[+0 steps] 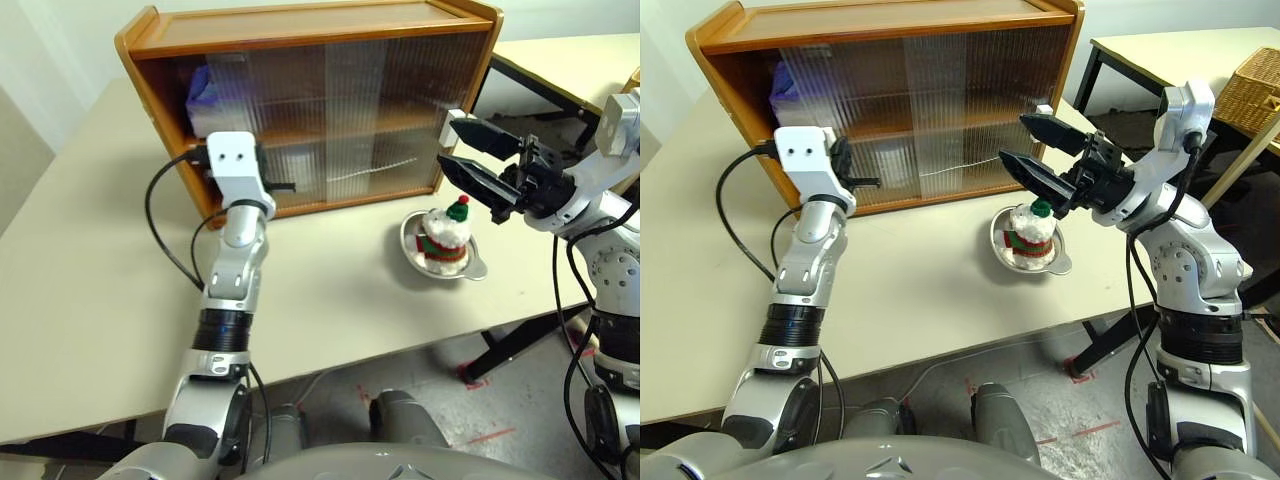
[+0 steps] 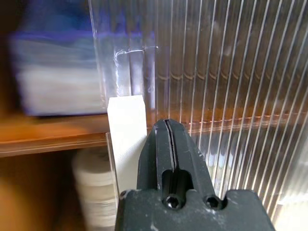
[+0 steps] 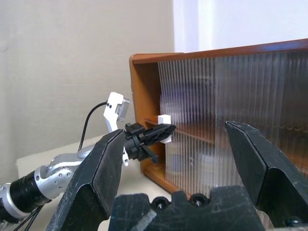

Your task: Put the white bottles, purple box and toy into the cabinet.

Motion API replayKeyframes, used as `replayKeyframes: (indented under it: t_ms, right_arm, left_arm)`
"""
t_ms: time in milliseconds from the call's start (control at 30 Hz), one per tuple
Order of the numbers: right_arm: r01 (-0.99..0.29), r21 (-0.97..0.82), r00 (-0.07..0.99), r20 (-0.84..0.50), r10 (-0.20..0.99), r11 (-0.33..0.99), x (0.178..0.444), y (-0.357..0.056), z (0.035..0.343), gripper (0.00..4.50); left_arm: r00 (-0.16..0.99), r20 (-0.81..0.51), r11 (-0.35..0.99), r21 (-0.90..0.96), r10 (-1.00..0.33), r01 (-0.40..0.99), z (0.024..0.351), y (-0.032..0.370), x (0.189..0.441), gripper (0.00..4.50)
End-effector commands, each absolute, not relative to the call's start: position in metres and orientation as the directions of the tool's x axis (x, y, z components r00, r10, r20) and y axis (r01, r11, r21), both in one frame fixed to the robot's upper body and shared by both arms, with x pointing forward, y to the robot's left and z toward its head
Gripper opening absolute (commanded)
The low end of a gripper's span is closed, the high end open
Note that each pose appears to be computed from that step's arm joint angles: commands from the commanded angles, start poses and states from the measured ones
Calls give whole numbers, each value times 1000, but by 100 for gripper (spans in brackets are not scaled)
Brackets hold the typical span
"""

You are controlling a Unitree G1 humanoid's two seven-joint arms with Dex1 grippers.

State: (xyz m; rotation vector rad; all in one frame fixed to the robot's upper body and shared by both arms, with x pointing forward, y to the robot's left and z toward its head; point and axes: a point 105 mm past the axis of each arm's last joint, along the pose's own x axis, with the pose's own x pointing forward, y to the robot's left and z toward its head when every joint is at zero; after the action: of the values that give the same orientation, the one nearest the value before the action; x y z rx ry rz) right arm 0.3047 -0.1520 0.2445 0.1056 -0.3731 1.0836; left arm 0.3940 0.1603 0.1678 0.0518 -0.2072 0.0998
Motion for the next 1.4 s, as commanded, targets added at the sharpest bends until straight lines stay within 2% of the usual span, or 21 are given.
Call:
replayKeyframes:
  t_ms: [33,500,667,733,867,967,1033,1167,1233,1300,1400]
  right_arm:
    - [-891,-91,393,340,855,445,307,-146,243,450]
    - [-902,-81,376,332,865,423,310,-143,241,450]
    - [-905,-78,371,333,867,417,312,-142,241,450]
    - [-906,-79,369,334,867,416,312,-141,242,450]
    - [-906,-78,369,336,867,416,314,-141,242,450]
    - [-903,-76,376,339,863,423,314,-143,241,450]
    - [-897,-71,389,342,855,437,314,-145,241,450]
    - [-841,-27,501,339,796,541,322,-161,242,450]
    - [-803,29,576,298,761,596,330,-174,237,413]
    - [-747,47,652,246,717,663,335,-190,232,352]
    - [-640,41,762,159,627,767,343,-218,224,236]
  left_arm:
    - [964,191,979,52,184,-197,165,187,389,4]
    - [941,191,952,70,280,-297,170,221,373,4]
    - [943,190,954,71,275,-292,171,224,372,4]
    - [957,194,974,30,215,-225,172,214,373,4]
    - [957,259,991,-2,-129,134,185,157,369,4]
    - [877,305,926,44,-371,376,197,126,355,71]
    - [831,320,884,50,-454,464,202,122,349,134]
    - [656,331,702,27,-678,712,213,124,331,294]
    - [607,316,654,63,-729,754,215,133,326,374]
    - [547,310,589,53,-778,807,219,141,319,450]
    - [493,297,533,67,-818,844,223,152,311,450]
